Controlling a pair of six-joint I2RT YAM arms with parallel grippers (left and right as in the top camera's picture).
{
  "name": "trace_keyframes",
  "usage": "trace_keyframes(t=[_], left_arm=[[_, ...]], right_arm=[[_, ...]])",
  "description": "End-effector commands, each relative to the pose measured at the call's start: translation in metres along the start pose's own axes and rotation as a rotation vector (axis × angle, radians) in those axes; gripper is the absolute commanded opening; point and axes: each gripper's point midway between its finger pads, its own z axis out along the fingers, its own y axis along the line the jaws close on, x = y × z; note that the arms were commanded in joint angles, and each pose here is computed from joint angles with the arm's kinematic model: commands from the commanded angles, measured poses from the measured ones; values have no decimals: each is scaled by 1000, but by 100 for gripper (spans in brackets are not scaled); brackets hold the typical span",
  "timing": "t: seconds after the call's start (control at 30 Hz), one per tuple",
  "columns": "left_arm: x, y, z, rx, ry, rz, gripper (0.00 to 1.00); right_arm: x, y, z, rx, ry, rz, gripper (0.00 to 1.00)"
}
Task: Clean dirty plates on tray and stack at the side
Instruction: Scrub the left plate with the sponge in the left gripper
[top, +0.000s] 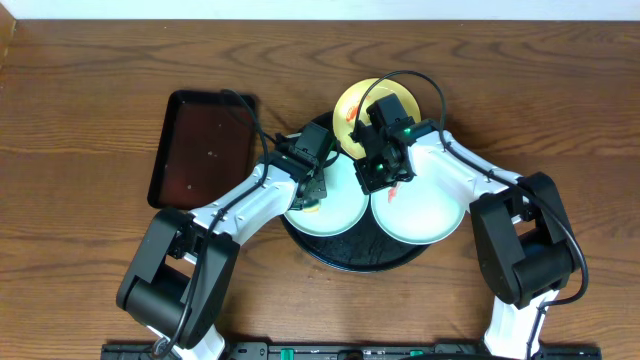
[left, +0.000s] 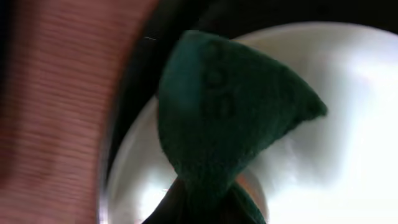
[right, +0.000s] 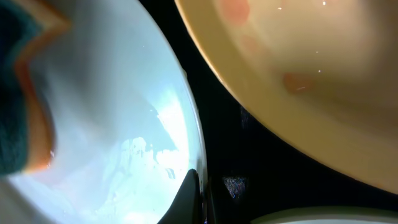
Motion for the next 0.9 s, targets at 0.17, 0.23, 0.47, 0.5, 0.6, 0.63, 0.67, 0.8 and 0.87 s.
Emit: trace_keyframes(t=[0.17,0.23,0.47,0.5,0.6,0.63,0.67,0.8,0.87], left_arm=[[-44,56,-18,-263,-224,-67,8],[-49,51,-33,-223,-250,-79,7],[-41,-6,-70,151,-163,-101,8],[-36,-11,-66,176,-135,-96,7],[-25,-16,-57,197,-74,-95,8],[-20,-20,-52,214,-43,-92,8],[-11,-25,-44,229,5,-86,7],[5,-23,-17,188,86,-78,7],[11,-20,-6,165,113,-75,7]], right_arm=[[3,4,2,-1,21,-16,1],[3,4,2,-1,21,-16,1],[2,4,2,-1,17,-17,1],[3,5,2,-2,18,-17,1],[3,5,2,-2,18,-16,1],[3,5,2,-2,18,-16,1],[3,5,2,-2,18,-17,1],[3,5,2,-2,19,-16,1],[3,5,2,-2,19,-16,1]])
